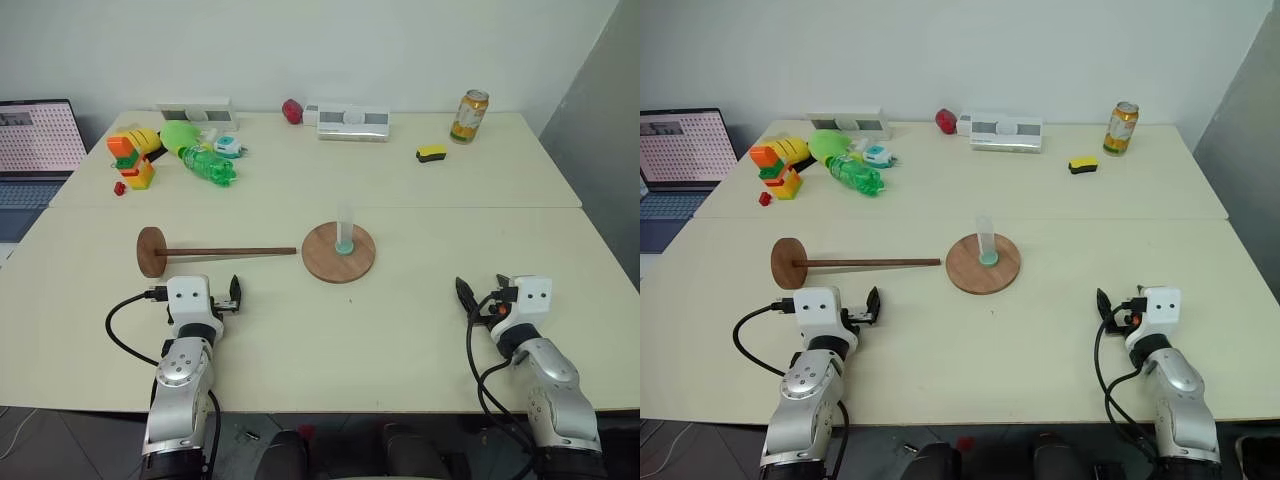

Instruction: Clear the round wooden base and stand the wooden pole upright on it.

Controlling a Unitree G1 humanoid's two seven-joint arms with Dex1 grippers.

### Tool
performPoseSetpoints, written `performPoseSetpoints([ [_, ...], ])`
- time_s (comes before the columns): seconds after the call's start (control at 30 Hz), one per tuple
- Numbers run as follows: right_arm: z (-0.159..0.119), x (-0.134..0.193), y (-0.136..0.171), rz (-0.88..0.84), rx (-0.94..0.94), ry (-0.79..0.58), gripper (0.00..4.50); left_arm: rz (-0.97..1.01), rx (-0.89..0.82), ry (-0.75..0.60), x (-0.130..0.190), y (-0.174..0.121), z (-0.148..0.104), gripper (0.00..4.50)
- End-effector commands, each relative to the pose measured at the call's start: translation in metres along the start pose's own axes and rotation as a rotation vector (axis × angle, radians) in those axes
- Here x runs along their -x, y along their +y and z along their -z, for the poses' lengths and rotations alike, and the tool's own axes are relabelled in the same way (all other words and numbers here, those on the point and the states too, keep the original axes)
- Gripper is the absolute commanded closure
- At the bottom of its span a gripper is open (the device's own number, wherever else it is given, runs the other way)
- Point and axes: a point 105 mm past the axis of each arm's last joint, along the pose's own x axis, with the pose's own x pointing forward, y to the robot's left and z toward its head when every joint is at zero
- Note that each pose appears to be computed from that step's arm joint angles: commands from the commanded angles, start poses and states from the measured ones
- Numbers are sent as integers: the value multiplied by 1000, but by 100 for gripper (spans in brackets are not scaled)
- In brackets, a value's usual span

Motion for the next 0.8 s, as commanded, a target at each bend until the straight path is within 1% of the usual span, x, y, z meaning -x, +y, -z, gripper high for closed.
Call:
performPoseSetpoints([
  [0.03, 2, 2, 2, -12, -3, 11, 0, 8, -16, 51, 4, -1, 13, 2],
  [0.13, -1, 3, 6, -40, 12, 10, 0, 13, -6, 44, 7, 0, 13, 2],
  [0.23, -9, 3, 19, -116, 37, 2, 0, 34, 5, 57, 12, -2, 15, 2],
  [0.33, -26, 3, 55, -333, 28, -4, 0, 151, 62, 48, 31, -16, 11, 2],
  [0.4, -40, 4, 79, -486, 33, -5, 0, 266, 82, 33, 47, -28, 6, 2],
  [0.47, -59, 3, 104, -640, 49, -22, 0, 397, 59, -6, 66, -40, -6, 2],
  [0.57, -75, -2, 123, -742, 57, -42, 0, 506, 56, -44, 79, -47, -19, 2],
  [0.63, -89, -11, 135, -785, 59, -71, 0, 586, 73, -86, 85, -51, -34, 2],
  [0.7, -100, -22, 143, -793, 43, -85, 0, 620, 55, -140, 84, -50, -51, 2],
  [0.8, -106, -34, 150, -809, 51, -94, 0, 665, 26, -200, 84, -51, -68, 2],
])
